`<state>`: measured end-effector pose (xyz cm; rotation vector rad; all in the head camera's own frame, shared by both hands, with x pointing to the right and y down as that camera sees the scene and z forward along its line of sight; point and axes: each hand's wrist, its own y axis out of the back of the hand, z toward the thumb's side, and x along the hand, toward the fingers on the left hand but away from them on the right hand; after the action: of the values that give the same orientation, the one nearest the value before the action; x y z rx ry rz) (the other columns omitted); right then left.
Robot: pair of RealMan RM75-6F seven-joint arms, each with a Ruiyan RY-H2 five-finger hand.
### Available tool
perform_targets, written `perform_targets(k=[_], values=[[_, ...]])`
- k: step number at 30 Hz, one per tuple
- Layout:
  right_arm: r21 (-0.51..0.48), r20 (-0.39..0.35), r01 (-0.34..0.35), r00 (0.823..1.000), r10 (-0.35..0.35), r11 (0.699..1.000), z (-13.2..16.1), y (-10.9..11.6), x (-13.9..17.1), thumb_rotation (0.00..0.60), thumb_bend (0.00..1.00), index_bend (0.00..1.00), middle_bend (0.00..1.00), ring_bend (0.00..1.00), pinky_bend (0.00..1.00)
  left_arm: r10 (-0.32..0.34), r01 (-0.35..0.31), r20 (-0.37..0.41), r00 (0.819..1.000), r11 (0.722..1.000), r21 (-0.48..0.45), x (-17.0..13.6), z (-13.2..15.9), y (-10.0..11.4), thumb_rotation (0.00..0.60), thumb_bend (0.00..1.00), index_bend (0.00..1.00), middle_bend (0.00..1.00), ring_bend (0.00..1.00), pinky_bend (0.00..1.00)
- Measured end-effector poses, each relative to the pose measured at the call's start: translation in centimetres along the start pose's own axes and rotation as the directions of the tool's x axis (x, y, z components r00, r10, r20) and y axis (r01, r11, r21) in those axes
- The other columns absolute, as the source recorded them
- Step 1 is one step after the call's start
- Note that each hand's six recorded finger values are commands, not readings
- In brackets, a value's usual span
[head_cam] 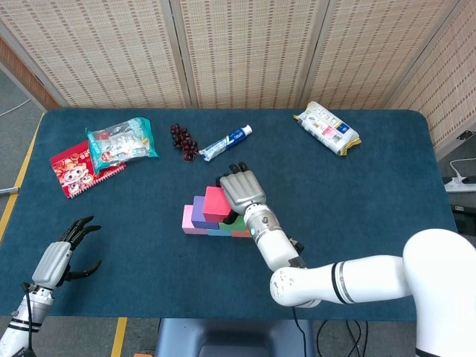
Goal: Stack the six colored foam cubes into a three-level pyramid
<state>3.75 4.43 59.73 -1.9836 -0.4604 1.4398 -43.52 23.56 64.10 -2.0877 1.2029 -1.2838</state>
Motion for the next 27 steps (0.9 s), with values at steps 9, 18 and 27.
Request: perform_targets(k=[9,18,27], values=[[0.009,0.000,-0.004,1.000,0.004,1.000,0.1,-0.2,0.1,0.600,0.18,0.33,0.36,0.14,0.03,0.000,0.000,0.002,1.000,1.000,-0.001,0.1,0.0,0.0,0.600,0.31,0.19,0.03,0.00,0.16],[0.007,0.002,-0.011,1.000,0.011,1.000,0.0,-0.3,0.2,0.600,0.18,0.20,0.33,0.12,0.01,-0.008,0.008,0.008,1.000,1.000,-0.004,0.3,0.1,-0.2,0.600,0.31,0.18,0.03,0.00,0.16],[-0.045,-0.030,-0.015,0.999,0.014,0.999,-0.3,0.3,1.2,0.600,0.18,0.00,0.11,0.00,0.00,-0.043,0.043,0.049,0.998,0.999,-0.009,1.7,1.0,-0.4,0.600,0.31,0.14,0.03,0.00,0.16]])
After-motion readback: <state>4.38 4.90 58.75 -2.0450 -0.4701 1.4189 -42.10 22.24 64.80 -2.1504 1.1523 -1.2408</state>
